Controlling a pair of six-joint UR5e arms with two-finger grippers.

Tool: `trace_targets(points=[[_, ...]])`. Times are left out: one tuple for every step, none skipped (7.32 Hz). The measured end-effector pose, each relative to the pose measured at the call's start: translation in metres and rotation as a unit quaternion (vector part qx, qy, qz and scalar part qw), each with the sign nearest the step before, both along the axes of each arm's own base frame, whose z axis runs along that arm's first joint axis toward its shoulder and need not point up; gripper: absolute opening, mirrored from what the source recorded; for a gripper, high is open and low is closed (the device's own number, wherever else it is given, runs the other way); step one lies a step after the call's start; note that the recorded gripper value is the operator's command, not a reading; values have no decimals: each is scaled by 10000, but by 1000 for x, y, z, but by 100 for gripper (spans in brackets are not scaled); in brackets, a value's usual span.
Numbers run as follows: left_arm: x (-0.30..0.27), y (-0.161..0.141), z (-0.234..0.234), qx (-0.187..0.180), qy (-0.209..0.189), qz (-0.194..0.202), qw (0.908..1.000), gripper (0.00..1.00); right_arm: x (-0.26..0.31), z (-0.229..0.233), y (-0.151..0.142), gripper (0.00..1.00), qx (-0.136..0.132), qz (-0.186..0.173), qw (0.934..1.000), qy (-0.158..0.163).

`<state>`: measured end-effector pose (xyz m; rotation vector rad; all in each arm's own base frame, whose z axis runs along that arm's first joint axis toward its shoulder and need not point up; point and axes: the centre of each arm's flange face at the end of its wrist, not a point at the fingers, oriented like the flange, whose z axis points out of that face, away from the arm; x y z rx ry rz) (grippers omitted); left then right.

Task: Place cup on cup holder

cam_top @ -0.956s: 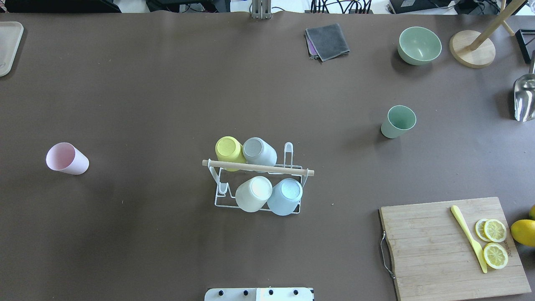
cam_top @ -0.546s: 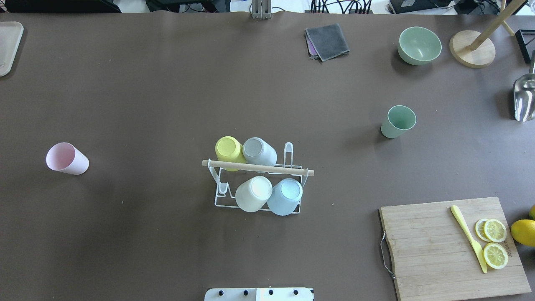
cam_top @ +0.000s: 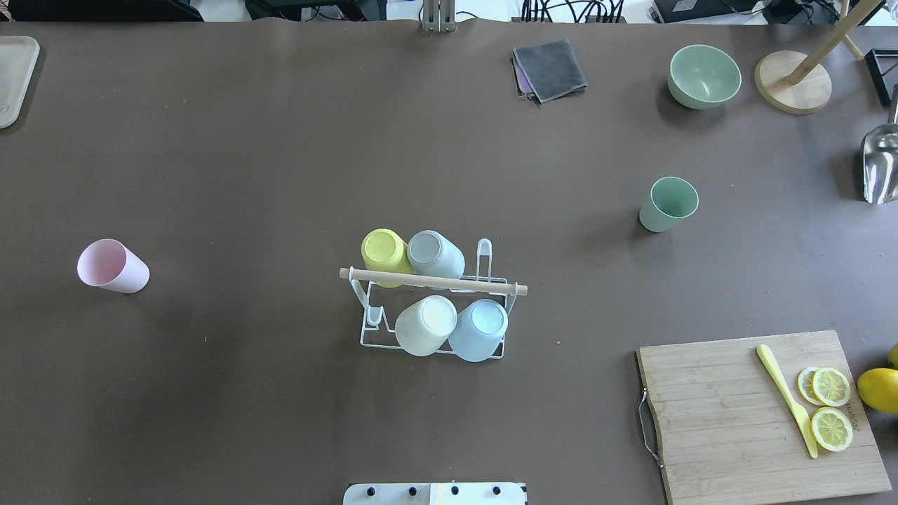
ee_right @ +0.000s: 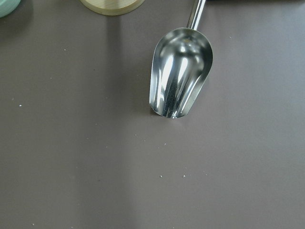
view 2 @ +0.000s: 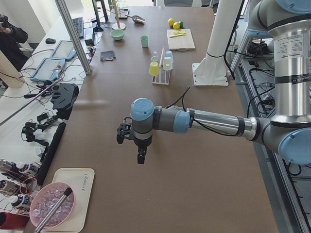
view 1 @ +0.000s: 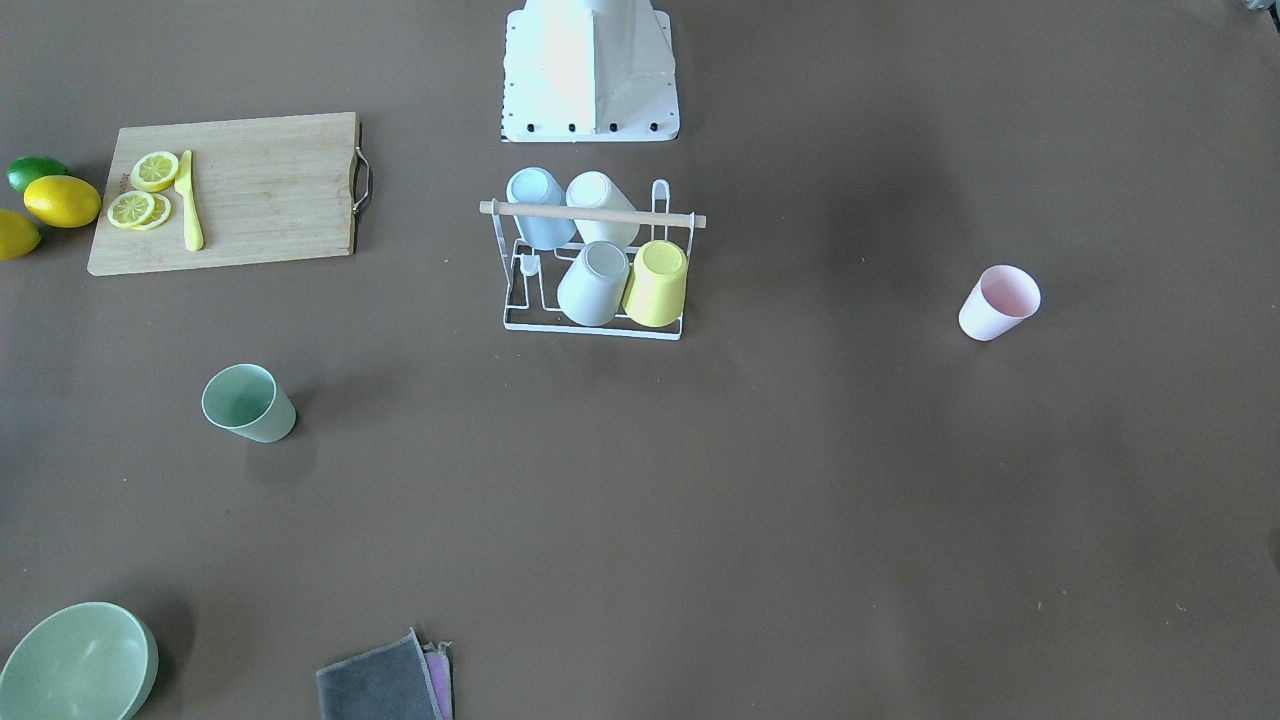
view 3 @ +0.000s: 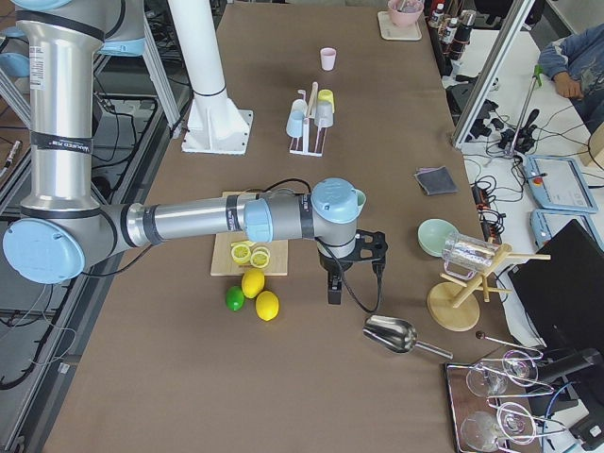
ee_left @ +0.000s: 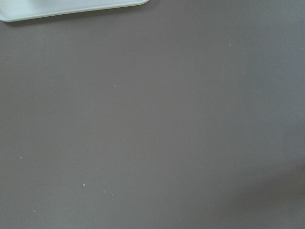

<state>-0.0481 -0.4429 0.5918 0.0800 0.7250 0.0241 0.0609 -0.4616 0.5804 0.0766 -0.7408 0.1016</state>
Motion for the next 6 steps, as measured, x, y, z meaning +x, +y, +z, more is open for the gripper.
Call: trace_targets(points=[[0,0,0,-6,0,0,10000,98,-3,-1,-1,100,19,-43,10000,-3],[0,0,1,-15,0,0,10000,98,-11,-7,-4,100,106,-120,9999,-19],[0,1,2,-19,-1,0,10000,98,-22,-17,-8,100,228,-224,9995,-66],[0,1,1,-16,0,0,10000,98,-38,-31,-18,100,367,-371,9985,-136],[0,0,1,-8,0,0,10000,98,-60,-52,-33,100,544,-569,9967,-185],[0,0,0,-1,2,0,10000,98,-91,-71,-49,100,649,-850,9941,-205]])
